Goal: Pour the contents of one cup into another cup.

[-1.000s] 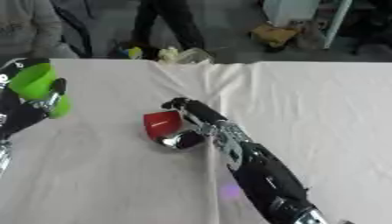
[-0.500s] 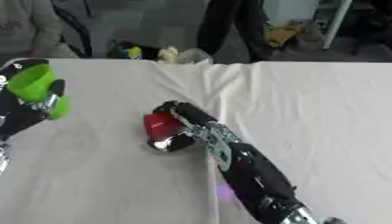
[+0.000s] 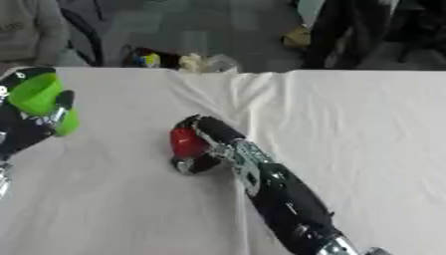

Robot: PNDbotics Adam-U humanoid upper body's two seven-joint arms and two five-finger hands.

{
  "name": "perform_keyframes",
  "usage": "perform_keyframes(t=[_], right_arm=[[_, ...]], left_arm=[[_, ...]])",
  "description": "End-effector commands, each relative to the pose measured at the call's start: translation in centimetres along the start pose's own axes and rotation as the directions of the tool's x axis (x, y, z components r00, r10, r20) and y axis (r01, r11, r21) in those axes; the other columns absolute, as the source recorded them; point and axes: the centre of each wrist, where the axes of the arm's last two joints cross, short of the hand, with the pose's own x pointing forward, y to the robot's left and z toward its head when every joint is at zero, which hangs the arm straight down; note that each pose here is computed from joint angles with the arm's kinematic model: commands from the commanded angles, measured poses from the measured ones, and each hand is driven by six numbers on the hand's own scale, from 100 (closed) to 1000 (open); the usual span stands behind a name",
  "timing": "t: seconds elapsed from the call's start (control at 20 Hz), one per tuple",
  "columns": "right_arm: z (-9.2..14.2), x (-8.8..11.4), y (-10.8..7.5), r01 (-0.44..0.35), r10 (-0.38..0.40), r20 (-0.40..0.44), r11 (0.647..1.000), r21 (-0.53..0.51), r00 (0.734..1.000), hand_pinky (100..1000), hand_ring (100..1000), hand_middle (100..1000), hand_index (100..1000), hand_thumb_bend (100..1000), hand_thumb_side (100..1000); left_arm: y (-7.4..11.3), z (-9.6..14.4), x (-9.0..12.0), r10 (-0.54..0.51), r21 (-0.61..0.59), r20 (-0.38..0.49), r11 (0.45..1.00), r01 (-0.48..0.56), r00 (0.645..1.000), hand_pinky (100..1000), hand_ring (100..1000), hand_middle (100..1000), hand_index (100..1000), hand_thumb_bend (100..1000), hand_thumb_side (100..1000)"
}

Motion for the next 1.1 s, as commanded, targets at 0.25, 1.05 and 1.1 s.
perform_keyframes(t=[0.25, 1.05, 1.1], right_arm=[[0.3, -0.7, -1.6, 0.021, -0.03, -0.066, 0.992, -0.125, 0.997, 495, 358, 339, 526, 100, 253], [1.0, -0.9, -3.1, 0.239, -0.301, -0.138, 0.908, -0.345, 0.944, 462, 326, 292, 486, 100, 231], [1.0, -1.0, -3.3, 0.251, -0.317, -0.137, 0.898, -0.36, 0.939, 462, 326, 293, 486, 100, 231]], left_arm=[[0.7, -0.7, 0.9, -0.006, 0.018, 0.033, 1.0, 0.006, 0.999, 272, 372, 495, 754, 100, 314], [1.0, -0.5, 0.8, -0.008, 0.025, 0.03, 1.0, 0.007, 1.0, 273, 371, 494, 753, 100, 315], [1.1, -0.5, 0.8, -0.008, 0.028, 0.03, 1.0, 0.008, 1.0, 273, 371, 494, 753, 100, 315]])
